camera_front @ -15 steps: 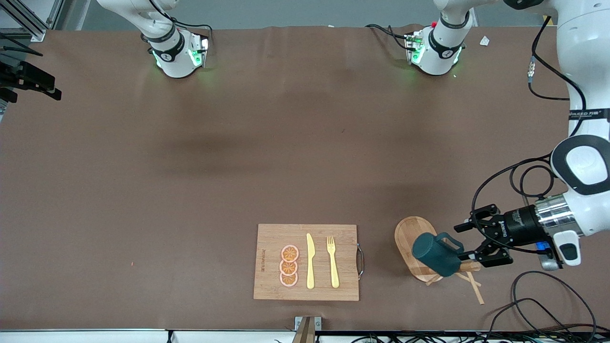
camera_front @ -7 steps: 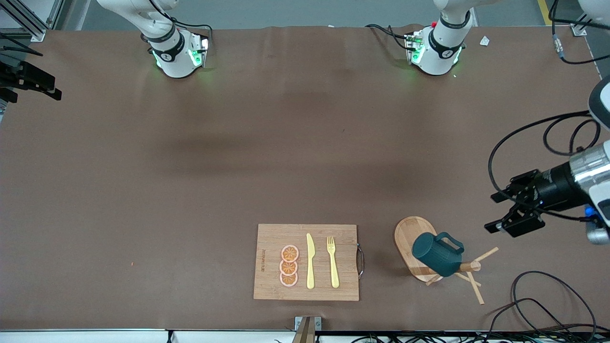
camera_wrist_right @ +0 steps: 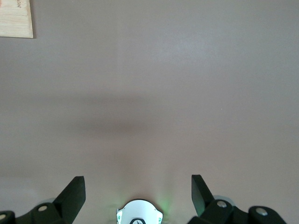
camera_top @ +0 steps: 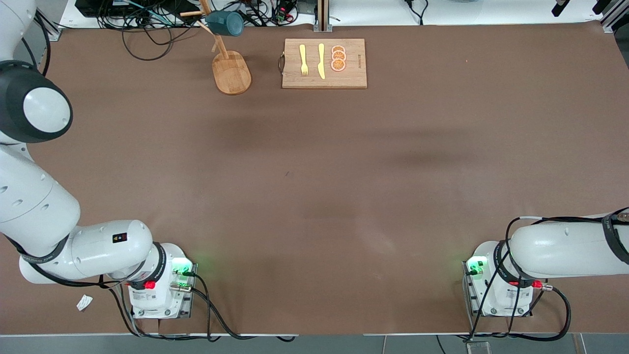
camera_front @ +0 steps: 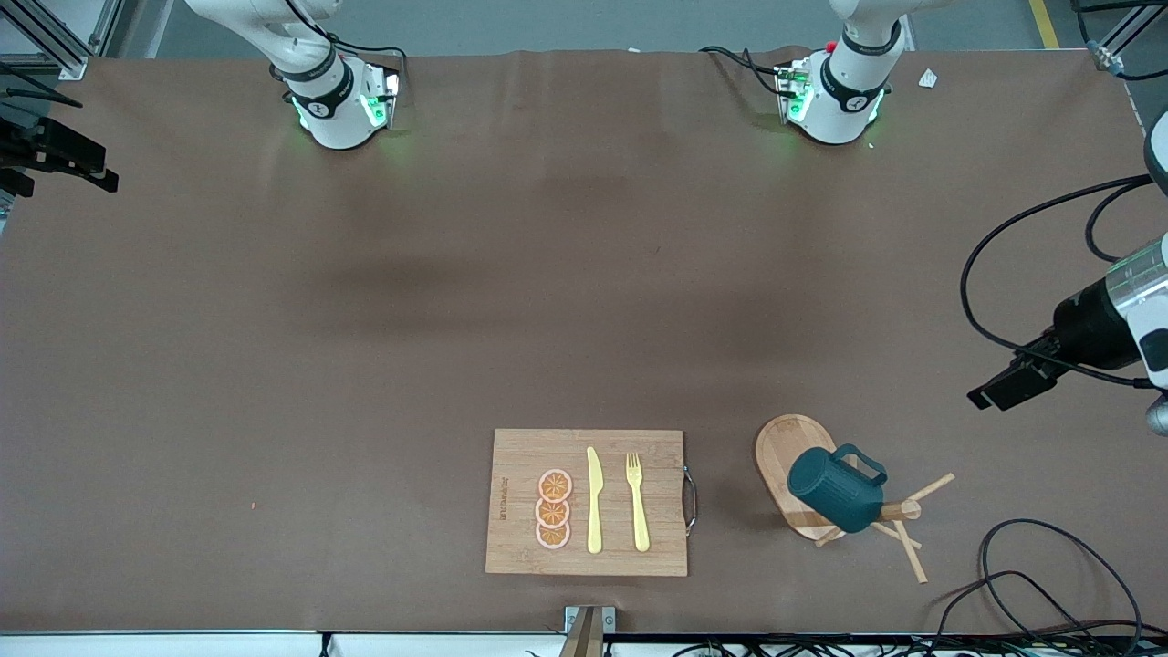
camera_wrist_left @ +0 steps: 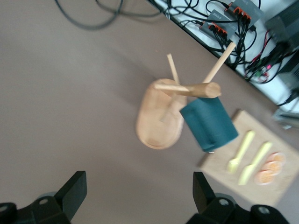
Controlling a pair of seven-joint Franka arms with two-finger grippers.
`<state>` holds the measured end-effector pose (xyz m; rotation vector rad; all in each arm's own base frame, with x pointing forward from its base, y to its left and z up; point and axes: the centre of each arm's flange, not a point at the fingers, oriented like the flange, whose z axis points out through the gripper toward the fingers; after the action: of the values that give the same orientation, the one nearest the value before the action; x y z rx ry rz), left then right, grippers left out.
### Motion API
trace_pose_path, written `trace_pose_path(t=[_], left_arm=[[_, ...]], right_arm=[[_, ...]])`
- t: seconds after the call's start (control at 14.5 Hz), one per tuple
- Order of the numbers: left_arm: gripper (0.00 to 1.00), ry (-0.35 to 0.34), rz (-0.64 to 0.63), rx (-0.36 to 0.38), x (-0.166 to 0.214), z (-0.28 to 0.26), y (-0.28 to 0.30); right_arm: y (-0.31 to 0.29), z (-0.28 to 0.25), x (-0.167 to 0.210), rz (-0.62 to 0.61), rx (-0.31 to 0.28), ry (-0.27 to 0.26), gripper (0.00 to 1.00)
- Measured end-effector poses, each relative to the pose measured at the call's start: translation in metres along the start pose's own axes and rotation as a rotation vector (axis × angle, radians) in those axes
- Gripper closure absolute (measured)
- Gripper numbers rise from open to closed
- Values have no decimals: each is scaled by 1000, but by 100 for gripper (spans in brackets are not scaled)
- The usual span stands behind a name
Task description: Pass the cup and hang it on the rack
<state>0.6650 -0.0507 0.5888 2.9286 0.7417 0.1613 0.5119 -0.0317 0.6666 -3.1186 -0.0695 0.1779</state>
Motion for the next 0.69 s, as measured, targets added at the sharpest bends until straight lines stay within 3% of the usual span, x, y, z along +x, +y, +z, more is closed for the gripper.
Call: trace_pose_path(t=[0.21,0.41,0.69], left_arm=[[0,19,204,51,-9,-40,-23],[0,8,302,85,-14,-75,-58],[0,-36,375,148,-48,-98,-75]], right_arm=[[0,0,0,0,0,0,0],[0,0,0,0,0,0,0],[0,0,0,0,0,0,0]])
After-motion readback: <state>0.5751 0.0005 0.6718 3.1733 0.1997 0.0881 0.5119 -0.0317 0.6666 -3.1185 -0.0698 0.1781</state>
